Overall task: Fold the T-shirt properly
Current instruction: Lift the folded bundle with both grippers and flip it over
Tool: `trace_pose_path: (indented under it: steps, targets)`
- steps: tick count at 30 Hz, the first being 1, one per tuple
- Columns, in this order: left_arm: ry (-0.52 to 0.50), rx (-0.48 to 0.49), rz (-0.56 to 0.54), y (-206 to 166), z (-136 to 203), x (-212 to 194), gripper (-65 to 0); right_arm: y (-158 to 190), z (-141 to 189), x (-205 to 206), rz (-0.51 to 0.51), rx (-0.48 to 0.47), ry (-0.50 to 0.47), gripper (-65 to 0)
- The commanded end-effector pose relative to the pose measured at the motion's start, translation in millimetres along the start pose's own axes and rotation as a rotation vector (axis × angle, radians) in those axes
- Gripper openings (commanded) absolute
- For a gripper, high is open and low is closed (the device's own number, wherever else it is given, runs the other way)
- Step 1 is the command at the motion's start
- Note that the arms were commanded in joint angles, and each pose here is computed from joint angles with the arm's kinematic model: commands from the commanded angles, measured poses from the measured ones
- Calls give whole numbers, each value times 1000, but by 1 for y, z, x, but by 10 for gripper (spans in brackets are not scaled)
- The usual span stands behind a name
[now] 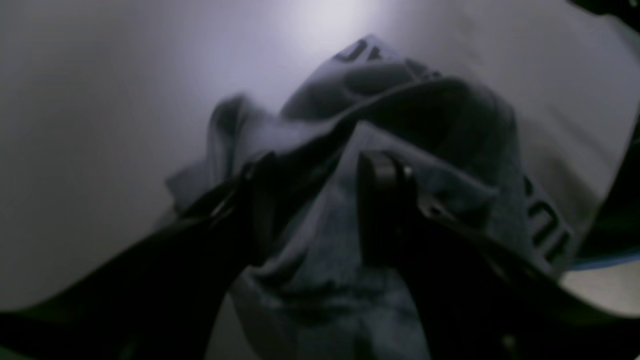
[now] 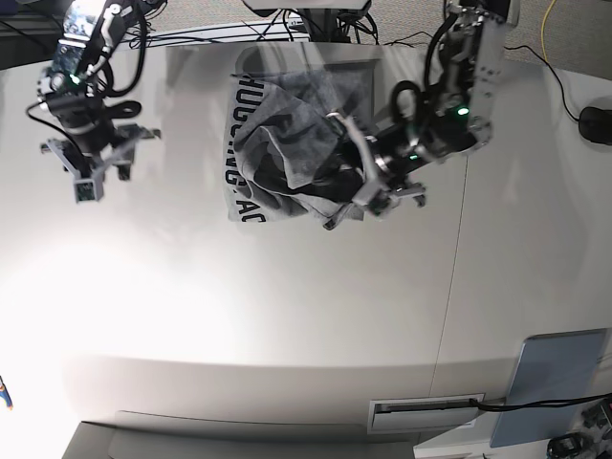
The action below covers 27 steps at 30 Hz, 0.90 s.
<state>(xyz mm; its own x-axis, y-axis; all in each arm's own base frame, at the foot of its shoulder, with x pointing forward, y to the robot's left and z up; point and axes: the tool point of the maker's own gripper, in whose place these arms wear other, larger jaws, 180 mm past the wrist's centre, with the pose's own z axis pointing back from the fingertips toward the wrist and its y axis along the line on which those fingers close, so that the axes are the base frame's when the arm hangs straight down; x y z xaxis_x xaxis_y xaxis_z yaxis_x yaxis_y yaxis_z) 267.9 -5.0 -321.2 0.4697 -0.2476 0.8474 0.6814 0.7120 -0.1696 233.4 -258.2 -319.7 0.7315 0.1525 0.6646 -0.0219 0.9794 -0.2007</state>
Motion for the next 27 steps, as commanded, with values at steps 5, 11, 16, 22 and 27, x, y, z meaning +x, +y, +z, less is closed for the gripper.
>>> trace_pose_path:
  steps: [5,11,16,22,27]
  targets:
    - [-3,-22,-68,-18,-12,10,-355,-15,9,-7,4,-36,0,-409]
    - [53,-37,-60,-34,-27,-7,-356,-14,10,-9,5,-34,9,-409]
    - [105,29,-33,-22,-28,-19,-358,-14,10,-11,5,-35,20,-409]
    - [129,-11,-76,-29,-27,-24,-570,-14,10,-11,6,-34,17,-409]
    - [108,-100,-51,-48,-16,-12,-650,-14,10,-8,7,-34,1,-409]
